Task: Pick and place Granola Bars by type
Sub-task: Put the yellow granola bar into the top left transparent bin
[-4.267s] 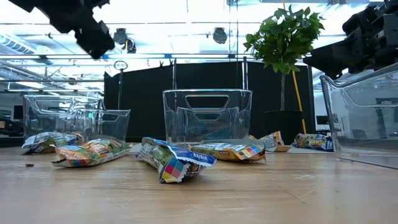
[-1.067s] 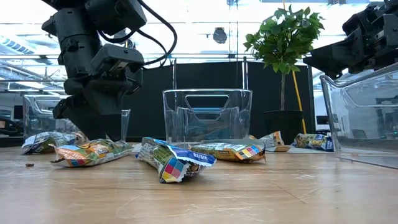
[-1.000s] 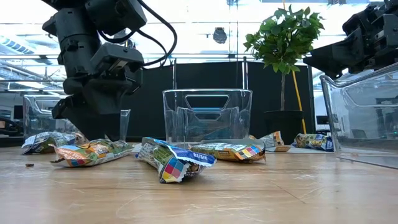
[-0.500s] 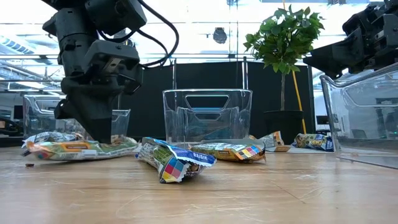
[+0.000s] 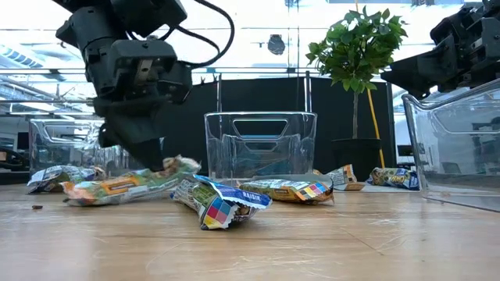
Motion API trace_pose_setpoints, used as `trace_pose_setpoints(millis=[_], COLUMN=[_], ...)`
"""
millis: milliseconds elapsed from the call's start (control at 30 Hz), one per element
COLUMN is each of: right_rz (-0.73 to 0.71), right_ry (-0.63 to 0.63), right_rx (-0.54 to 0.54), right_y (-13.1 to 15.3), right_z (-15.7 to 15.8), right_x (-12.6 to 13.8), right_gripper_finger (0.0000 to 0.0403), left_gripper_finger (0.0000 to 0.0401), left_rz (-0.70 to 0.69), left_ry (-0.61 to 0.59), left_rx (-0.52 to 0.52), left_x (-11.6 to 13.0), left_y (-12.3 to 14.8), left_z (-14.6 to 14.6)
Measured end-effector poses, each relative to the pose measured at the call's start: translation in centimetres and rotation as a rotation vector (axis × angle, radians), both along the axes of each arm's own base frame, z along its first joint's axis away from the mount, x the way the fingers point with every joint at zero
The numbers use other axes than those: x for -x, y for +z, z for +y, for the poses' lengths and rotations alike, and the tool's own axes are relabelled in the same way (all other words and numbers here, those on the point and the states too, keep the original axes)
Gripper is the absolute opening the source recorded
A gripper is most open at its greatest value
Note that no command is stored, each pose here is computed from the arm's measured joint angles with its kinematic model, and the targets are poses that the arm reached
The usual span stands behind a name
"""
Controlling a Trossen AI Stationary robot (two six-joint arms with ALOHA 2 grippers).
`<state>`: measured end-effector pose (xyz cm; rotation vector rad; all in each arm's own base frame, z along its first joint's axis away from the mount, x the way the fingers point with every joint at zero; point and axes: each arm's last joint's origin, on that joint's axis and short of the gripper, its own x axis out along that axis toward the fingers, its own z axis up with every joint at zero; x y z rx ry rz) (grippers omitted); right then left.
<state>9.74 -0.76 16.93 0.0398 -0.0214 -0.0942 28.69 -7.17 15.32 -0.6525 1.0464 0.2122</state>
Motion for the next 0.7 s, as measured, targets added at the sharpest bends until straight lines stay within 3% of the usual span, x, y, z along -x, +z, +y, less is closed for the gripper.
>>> trace_pose_setpoints(millis=[367, 700], right_rz=[0.001, 0.001], right_ry=[0.0, 0.0], right_rx=[0.0, 0.0], right_y=[0.0, 0.0], right_z=[0.0, 0.0], right_x=[0.0, 0.0], right_gripper_finger=[0.0155, 0.0155], left_gripper_finger=[0.0001, 0.0001], left_rz=[-0.147, -0.355], left_ry=[-0.068, -0.125], left_rx=[-0.059, -0.196], left_x=[1.2, 3.5], left_y=[3.8, 8.6], left_z=[-0.2, -0.3])
